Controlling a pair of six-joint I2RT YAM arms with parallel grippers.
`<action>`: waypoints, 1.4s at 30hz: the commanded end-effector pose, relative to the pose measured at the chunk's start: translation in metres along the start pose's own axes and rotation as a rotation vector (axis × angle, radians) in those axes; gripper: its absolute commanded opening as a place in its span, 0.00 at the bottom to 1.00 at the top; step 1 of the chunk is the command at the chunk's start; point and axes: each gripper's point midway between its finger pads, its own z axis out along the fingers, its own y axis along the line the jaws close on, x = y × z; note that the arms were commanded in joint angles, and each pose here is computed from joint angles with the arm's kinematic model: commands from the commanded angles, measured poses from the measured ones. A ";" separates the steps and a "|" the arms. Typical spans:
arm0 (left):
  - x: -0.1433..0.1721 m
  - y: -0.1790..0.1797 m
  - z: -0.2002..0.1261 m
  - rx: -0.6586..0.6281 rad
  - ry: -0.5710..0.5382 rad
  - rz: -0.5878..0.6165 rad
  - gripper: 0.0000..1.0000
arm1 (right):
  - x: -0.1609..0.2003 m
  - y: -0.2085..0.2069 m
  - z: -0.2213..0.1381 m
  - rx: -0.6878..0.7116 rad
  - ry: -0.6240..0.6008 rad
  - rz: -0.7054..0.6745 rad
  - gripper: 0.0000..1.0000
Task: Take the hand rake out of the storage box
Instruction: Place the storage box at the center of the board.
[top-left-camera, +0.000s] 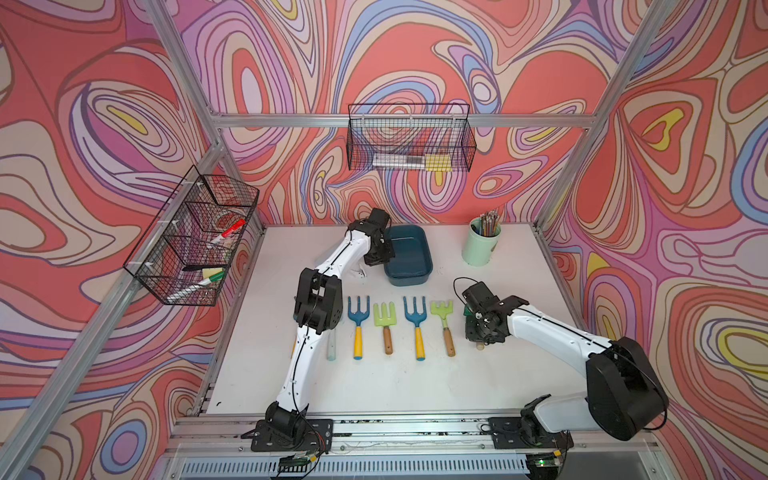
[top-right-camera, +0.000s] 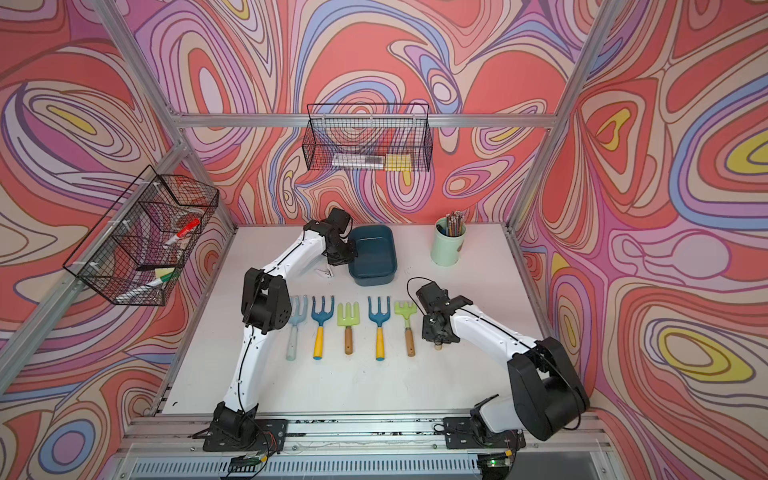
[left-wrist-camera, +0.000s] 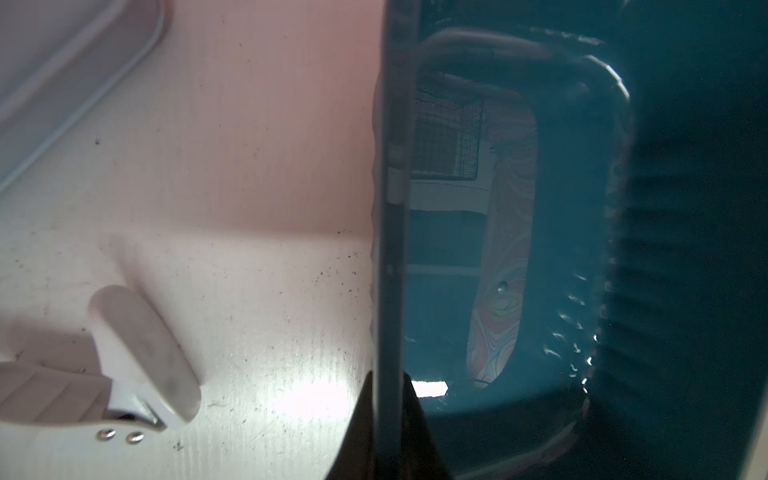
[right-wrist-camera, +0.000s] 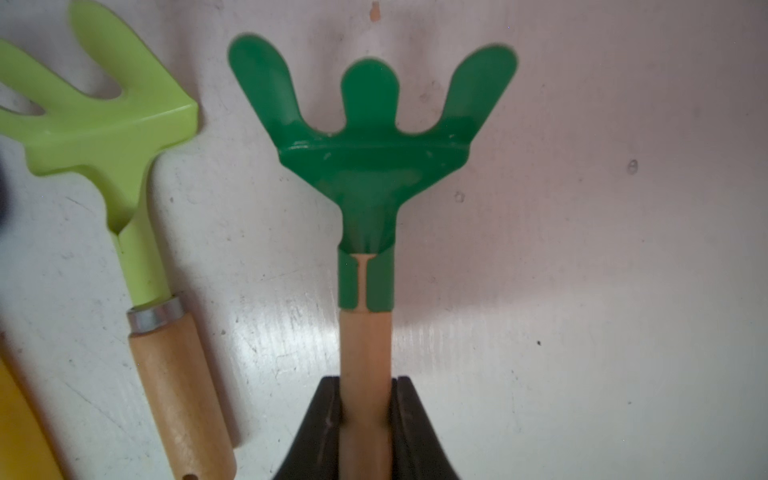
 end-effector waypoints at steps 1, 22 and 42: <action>0.004 0.005 0.005 -0.015 0.031 -0.009 0.08 | -0.004 0.009 0.004 -0.052 -0.026 0.017 0.20; -0.017 0.000 -0.032 0.053 -0.017 -0.018 0.36 | 0.013 0.001 0.032 0.004 0.038 0.034 0.25; -0.022 -0.013 -0.109 0.102 -0.119 0.050 0.34 | 0.004 -0.012 0.035 0.105 0.023 0.046 0.35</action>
